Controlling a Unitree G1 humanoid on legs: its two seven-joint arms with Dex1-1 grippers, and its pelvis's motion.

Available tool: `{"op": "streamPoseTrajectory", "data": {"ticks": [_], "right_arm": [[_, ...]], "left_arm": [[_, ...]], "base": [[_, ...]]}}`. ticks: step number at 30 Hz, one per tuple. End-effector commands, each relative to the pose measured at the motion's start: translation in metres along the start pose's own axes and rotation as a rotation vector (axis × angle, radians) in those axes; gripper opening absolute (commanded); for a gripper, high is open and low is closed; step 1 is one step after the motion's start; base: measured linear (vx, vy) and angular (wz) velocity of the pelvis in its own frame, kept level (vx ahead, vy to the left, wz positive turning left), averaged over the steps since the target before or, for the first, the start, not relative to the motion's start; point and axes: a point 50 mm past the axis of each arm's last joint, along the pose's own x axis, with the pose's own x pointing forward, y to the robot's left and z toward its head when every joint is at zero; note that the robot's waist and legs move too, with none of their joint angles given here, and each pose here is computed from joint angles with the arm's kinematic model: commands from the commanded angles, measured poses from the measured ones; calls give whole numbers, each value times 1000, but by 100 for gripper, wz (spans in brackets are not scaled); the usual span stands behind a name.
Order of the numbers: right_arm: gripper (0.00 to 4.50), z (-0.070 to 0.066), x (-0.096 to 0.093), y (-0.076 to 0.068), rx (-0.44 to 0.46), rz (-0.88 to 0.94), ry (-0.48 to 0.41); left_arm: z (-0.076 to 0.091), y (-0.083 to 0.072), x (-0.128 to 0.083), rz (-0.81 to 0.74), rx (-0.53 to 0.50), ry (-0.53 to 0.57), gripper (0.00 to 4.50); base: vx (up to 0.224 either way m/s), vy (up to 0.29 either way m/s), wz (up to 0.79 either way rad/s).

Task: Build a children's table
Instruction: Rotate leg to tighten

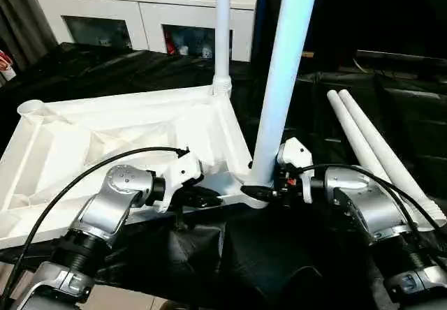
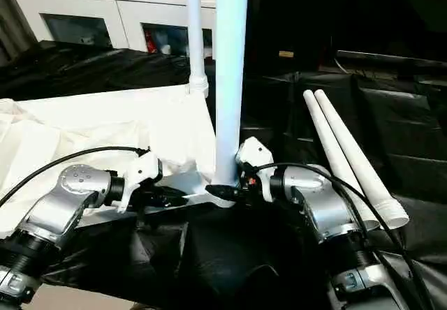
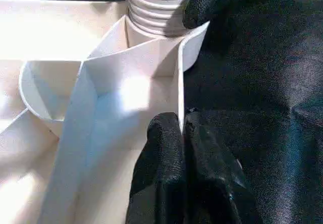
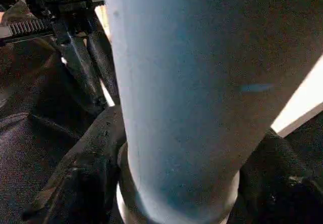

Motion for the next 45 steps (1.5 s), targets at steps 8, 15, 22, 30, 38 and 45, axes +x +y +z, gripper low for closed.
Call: {"op": "streamPoseTrajectory", "data": {"ticks": [8, 15, 22, 30, 38, 45], "right_arm": [[270, -8, 21, 8, 67, -72, -15], [270, -15, 65, -3, 280, -452, -4], [340, 4, 94, 6, 267, -446, -47], [415, 4, 71, 1, 245, -324, -92], [427, 2, 24, -1, 89, -113, -58], [411, 3, 4, -2, 29, -21, -18]], "left_arm": [[23, 11, 12, 123, 30, -109, 0], [43, 30, 49, 375, -44, -126, 0], [51, 27, 67, 384, -36, -130, 0], [45, 17, 47, 234, 44, -181, 0], [32, 8, 20, 69, 77, -164, 0], [25, 5, 4, 4, 80, -137, 0]], "base": [[0, 0, 0], [0, 0, 0], [0, 0, 0], [0, 0, 0], [0, 0, 0], [0, 0, 0]]}}
